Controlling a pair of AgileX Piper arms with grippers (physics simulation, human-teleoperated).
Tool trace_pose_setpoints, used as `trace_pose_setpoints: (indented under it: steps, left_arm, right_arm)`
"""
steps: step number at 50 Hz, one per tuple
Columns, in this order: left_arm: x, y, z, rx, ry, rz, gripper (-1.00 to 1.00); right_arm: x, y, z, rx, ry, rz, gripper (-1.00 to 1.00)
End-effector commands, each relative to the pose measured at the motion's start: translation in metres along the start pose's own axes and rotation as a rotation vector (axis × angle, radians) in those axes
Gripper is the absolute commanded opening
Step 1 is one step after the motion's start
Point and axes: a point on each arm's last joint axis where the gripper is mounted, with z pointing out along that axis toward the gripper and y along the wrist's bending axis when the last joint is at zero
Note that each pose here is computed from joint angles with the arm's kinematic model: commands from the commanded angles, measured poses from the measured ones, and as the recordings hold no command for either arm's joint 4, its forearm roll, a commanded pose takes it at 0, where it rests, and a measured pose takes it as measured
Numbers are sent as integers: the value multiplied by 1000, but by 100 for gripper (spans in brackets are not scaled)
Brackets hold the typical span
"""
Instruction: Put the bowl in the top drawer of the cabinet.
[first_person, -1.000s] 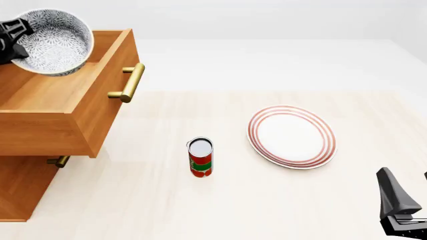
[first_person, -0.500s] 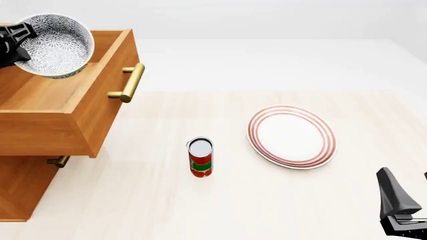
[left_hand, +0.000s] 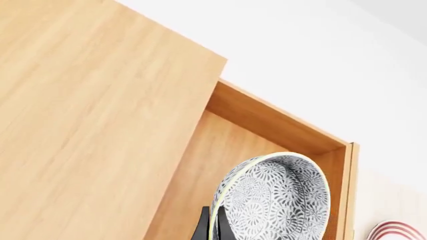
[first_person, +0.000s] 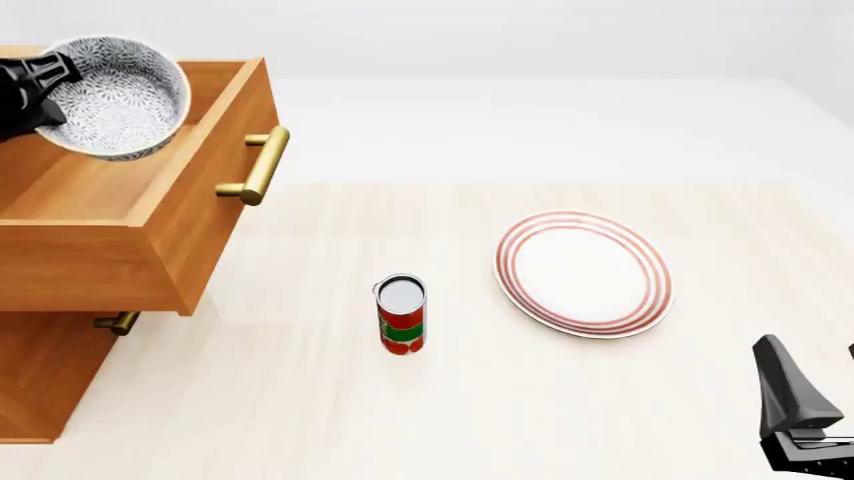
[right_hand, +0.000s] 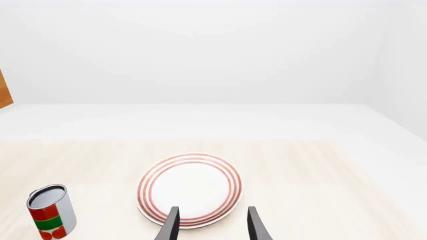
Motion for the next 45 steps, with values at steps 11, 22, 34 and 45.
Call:
trace_pose_setpoints:
  steps: [11, 22, 34, 45]
  left_arm:
    - [0, 1, 6, 0, 0, 12, -100]
    - [1, 1, 7, 0, 1, 14, -100]
    - [3, 2, 12, -3, 10, 18, -100]
    - [6, 4, 16, -9, 18, 21, -100]
  right_arm:
    - [0, 0, 0, 0, 0, 0, 100]
    - [0, 0, 0, 0, 0, 0, 100]
    - [0, 0, 0, 0, 0, 0, 100]
    - [0, 0, 0, 0, 0, 0, 100]
